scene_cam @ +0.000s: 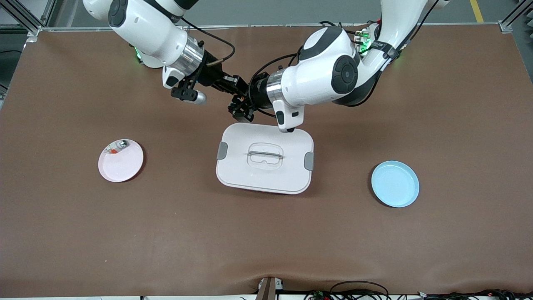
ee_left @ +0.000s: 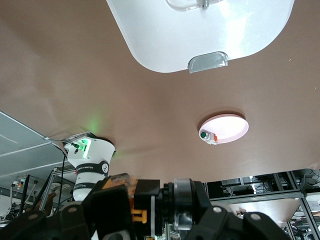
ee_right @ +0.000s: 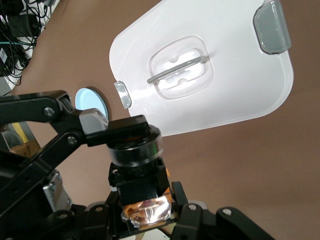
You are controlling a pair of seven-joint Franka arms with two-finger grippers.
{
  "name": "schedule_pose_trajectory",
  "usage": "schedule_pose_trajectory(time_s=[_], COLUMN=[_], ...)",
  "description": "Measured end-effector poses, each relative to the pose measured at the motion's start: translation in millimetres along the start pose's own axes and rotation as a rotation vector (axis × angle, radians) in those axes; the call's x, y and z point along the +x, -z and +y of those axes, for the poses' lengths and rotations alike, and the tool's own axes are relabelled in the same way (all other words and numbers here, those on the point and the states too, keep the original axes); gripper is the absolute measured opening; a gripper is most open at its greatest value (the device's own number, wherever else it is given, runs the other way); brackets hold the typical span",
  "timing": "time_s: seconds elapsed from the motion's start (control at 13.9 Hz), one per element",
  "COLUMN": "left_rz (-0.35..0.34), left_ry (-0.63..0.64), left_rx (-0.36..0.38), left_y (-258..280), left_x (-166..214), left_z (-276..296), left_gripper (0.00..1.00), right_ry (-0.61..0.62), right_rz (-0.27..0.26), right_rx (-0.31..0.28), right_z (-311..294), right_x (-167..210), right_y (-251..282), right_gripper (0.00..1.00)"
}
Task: Transfer orange switch to right arm and place
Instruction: 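Open the left gripper and withdraw it while the right gripper holds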
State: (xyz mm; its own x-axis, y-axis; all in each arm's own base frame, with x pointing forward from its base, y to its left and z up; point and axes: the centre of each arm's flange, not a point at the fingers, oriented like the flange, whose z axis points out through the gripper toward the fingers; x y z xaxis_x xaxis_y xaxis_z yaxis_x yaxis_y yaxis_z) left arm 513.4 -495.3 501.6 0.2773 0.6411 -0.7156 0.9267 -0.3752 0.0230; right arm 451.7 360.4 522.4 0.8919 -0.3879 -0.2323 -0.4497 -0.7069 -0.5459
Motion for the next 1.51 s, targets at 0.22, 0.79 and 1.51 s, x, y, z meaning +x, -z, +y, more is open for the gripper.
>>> schedule_pose_trajectory(time_s=[0.22,0.79,1.51], left_rz=[-0.001,0.022,0.464], left_ry=[0.001,-0.008,-0.323], left_rx=[0.0,-0.046,-0.166], left_y=[0.0,18.3,92.9], left_x=[0.2,4.9,53.1], left_z=[0.6,11.1,36.2], left_gripper=[0.72,1.0,1.0], right_ry=[0.0,-0.006,0.203], right_rz=[0.001,0.009,-0.141], right_rx=[0.001,0.011,-0.179], right_z=[0.1,-1.8,-9.0], right_x=[0.5,4.8,22.5], right_y=[0.2,5.6,97.1], right_gripper=[0.43,0.43,0.43])
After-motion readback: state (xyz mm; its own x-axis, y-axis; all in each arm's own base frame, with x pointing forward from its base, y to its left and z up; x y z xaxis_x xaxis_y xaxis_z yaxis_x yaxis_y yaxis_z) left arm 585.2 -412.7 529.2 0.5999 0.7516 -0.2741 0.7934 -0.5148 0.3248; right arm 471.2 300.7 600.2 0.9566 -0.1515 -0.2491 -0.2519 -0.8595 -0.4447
